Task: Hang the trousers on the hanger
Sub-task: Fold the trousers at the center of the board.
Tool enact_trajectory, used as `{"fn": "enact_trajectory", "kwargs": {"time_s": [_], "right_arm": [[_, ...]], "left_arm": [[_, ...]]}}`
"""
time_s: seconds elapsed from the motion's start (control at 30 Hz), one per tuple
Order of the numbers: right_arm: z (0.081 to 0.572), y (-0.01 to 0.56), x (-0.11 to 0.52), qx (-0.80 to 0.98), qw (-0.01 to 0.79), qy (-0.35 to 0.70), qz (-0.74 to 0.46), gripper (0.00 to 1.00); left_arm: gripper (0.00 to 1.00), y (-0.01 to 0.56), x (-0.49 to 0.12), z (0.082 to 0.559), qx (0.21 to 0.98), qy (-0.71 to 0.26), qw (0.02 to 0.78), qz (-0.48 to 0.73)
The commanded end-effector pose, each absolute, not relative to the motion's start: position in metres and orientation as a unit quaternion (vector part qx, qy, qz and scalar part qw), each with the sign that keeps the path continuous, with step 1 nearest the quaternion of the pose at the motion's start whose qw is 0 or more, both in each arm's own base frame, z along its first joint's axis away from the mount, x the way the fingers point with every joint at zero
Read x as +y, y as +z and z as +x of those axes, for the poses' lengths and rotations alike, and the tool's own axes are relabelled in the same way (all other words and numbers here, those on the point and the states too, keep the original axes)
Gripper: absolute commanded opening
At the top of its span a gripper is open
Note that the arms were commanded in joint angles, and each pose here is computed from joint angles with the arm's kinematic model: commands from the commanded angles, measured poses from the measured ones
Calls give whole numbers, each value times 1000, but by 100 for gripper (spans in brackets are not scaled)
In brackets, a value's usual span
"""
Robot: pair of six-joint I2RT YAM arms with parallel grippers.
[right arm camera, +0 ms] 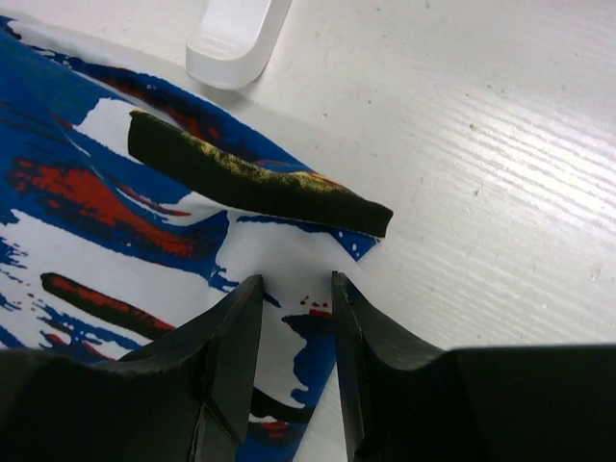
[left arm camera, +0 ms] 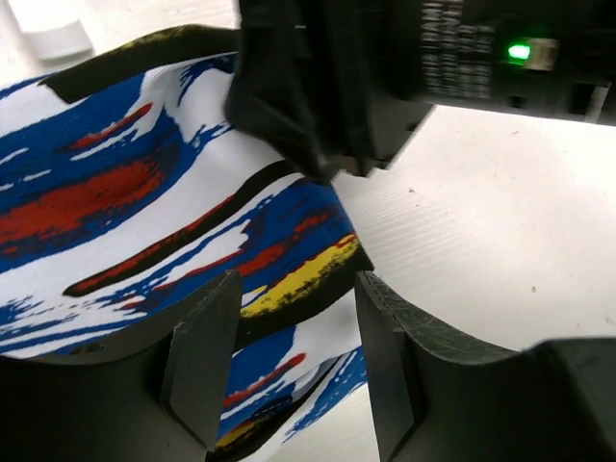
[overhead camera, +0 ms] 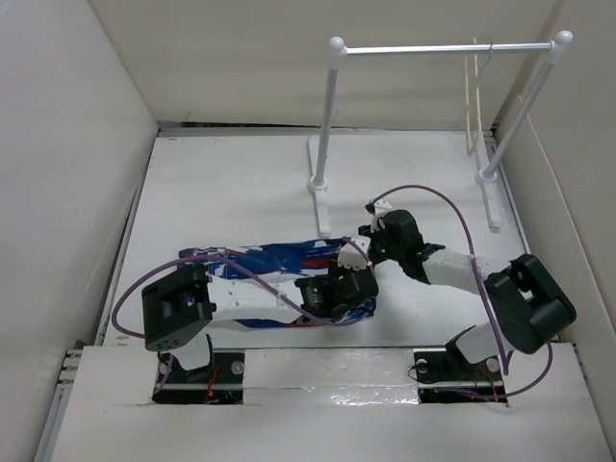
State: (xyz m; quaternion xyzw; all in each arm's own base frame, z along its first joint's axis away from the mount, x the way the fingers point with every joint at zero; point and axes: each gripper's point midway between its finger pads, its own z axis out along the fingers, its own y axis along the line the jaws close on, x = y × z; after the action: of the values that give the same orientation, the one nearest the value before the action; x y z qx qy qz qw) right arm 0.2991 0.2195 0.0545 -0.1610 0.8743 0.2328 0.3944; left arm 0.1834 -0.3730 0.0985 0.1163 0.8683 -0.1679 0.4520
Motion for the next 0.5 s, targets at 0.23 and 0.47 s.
{"fn": "enact_trajectory", "kwargs": {"time_s": [0.23,0.47], "right_arm": [[341,89,233,846,459,220,-161,52],[350,88,233,850,457,208,-159,51]], "left_arm": [[46,74,-390,186,861,-166,457,150],[39,55,-391,189,865,-144,455,153]]}}
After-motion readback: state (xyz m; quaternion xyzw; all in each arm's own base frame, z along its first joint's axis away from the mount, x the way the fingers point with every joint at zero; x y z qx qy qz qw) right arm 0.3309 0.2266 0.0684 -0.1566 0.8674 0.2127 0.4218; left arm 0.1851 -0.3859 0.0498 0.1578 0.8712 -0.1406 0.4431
